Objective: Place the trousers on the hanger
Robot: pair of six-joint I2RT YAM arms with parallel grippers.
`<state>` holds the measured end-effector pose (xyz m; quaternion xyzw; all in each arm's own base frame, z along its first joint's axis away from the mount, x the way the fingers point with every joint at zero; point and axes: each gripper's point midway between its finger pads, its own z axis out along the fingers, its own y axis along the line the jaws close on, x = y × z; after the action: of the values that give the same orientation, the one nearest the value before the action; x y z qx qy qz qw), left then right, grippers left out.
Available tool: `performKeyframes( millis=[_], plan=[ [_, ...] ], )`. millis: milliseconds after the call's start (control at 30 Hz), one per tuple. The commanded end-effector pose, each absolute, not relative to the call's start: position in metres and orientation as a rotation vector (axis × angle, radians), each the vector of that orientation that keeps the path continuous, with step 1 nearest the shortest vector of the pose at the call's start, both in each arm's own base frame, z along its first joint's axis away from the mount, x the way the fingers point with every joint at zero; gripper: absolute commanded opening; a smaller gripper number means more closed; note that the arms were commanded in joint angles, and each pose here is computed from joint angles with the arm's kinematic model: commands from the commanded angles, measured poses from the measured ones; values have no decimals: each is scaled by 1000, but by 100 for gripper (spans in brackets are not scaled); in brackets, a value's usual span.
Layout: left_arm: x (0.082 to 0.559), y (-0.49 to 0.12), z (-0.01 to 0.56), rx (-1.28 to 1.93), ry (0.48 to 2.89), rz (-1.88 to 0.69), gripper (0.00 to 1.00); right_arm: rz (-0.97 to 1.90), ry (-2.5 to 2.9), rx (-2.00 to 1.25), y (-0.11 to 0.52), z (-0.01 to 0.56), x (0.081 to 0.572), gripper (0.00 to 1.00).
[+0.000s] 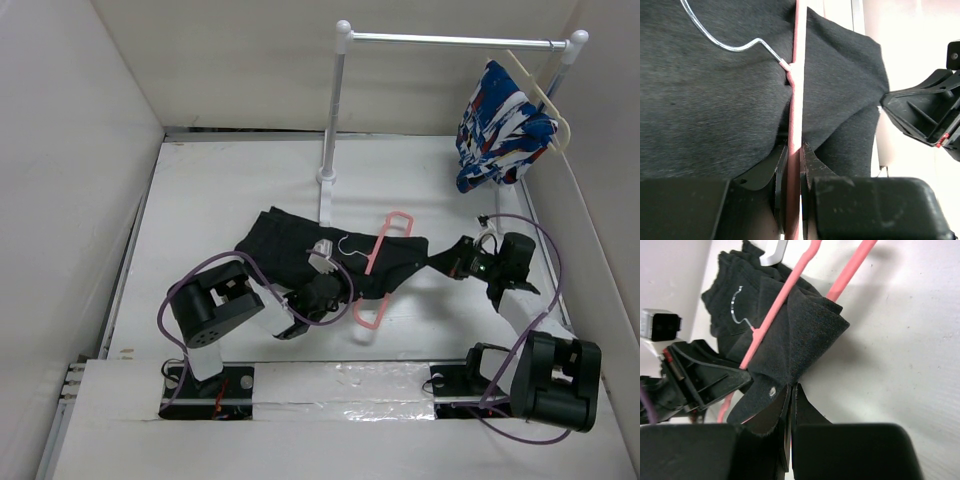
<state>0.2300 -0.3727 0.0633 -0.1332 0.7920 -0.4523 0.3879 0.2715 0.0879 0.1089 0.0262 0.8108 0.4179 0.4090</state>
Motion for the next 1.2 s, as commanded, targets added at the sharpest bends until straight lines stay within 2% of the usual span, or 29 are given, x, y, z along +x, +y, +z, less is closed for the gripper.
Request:
performKeyframes(
  millis=[0, 100, 200, 233, 267, 367, 433, 467, 567, 800, 1033, 1100, 1133, 1167],
  plan=[
    [257, -264, -12, -446, 2085, -594, 0, 812, 1835, 73, 36, 164, 318, 0],
    [254, -261, -12, -426, 2097, -634, 0, 775, 1804, 109, 23, 175, 320, 0],
    [252, -287, -2, -389, 2083, -729, 0, 768, 1825, 86, 39, 174, 321, 2],
    [242, -300, -2, -353, 2099, -748, 0, 765, 1841, 68, 45, 170, 320, 8],
    [239, -310, -1, -336, 2104, -763, 0, 752, 1874, 59, 49, 155, 316, 22],
    [231, -342, 1, -300, 2112, -805, 0, 740, 1909, 92, 53, 128, 307, 42],
    [234, -347, -3, -314, 2117, -799, 0, 747, 1951, 106, 57, 104, 296, 51],
    [234, -348, -3, -329, 2117, -807, 0, 758, 1967, 96, 62, 97, 292, 62],
    [235, -347, -2, -335, 2110, -808, 0, 797, 2004, 72, 78, 79, 275, 73],
    [237, -348, 12, -342, 2080, -836, 0, 860, 2009, 53, 111, 70, 256, 73],
    [234, -346, 16, -354, 2072, -861, 0, 897, 1998, 80, 129, 71, 280, 70],
    [234, -343, 17, -358, 2068, -857, 0, 970, 1979, 96, 137, 68, 285, 64],
    [234, -342, 16, -354, 2068, -850, 0, 1020, 1969, 83, 142, 69, 284, 55],
    [235, -340, 16, -351, 2066, -837, 0, 1066, 1941, 90, 146, 70, 285, 33]
  ],
)
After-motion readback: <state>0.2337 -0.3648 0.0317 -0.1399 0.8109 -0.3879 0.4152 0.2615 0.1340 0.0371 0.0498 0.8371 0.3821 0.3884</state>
